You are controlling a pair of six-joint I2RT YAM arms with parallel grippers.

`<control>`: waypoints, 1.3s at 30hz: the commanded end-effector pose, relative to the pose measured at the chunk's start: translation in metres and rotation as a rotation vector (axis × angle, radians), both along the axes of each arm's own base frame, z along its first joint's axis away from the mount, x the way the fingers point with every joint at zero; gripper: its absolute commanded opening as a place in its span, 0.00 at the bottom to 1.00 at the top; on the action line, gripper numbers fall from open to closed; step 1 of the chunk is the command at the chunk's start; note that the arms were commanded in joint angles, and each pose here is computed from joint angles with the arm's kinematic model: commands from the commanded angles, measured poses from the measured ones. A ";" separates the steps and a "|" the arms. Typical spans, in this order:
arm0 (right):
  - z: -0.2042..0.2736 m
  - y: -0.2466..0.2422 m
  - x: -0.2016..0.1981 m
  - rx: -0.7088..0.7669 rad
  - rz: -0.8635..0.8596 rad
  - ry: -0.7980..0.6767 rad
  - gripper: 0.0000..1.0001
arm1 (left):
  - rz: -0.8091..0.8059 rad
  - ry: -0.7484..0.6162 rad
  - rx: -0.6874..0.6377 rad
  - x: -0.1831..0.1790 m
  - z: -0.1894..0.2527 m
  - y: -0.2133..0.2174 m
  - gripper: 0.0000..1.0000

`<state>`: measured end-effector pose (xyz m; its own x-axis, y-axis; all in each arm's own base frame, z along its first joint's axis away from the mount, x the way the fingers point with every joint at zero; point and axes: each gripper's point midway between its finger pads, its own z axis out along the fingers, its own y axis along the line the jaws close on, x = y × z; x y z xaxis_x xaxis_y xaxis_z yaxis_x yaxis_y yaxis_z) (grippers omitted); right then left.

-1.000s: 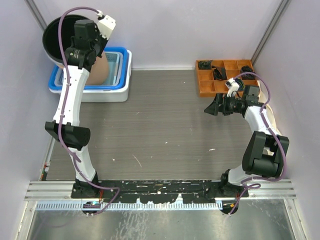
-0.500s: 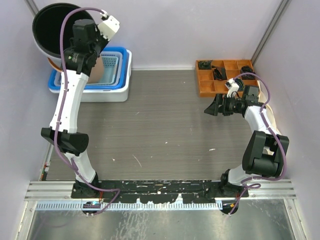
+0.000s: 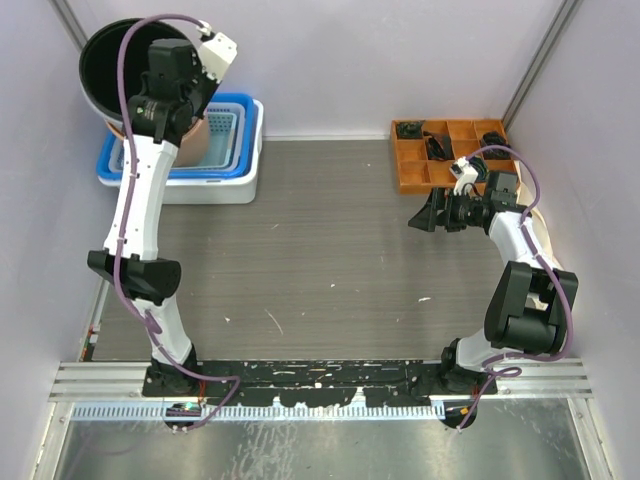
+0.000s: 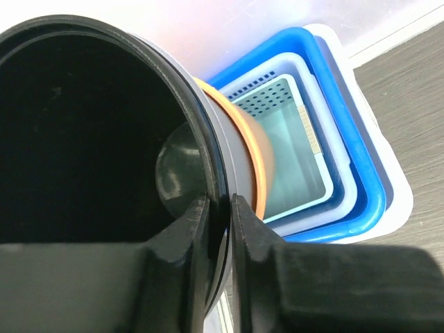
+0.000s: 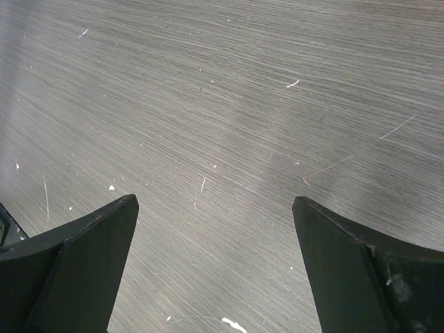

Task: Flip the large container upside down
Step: Pick up the container from the container.

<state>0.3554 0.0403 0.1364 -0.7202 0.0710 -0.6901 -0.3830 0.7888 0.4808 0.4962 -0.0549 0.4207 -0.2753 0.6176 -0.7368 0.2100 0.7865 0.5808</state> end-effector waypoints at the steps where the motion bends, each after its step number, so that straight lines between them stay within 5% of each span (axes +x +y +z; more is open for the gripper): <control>1: 0.018 0.001 0.011 -0.016 0.014 -0.063 1.00 | 0.000 -0.209 -0.156 -0.029 0.084 0.004 0.24; 2: 0.018 0.001 0.011 -0.016 0.014 -0.063 1.00 | 0.003 -0.228 -0.175 -0.032 0.090 0.004 0.33; 8: 0.016 0.002 0.011 -0.021 0.018 -0.057 1.00 | 0.020 -0.215 -0.167 -0.035 0.084 0.008 0.38; 12: 0.015 0.001 0.011 -0.026 0.016 -0.056 1.00 | 0.036 -0.171 -0.155 -0.035 0.064 0.010 0.24; 19: 0.015 0.001 0.012 -0.032 0.018 -0.056 1.00 | 0.121 -0.105 -0.254 -0.035 0.033 0.022 0.54; 26: 0.013 0.002 0.011 -0.037 0.022 -0.051 1.00 | 0.237 -0.191 -0.382 -0.042 0.010 0.055 0.49; 33: 0.009 0.006 0.012 -0.046 0.036 -0.040 1.00 | 0.274 -0.192 -0.498 -0.044 -0.014 0.051 0.43; 39: 0.009 0.006 0.011 -0.050 0.038 -0.041 1.00 | 0.243 -0.178 -0.724 -0.045 -0.039 0.027 0.44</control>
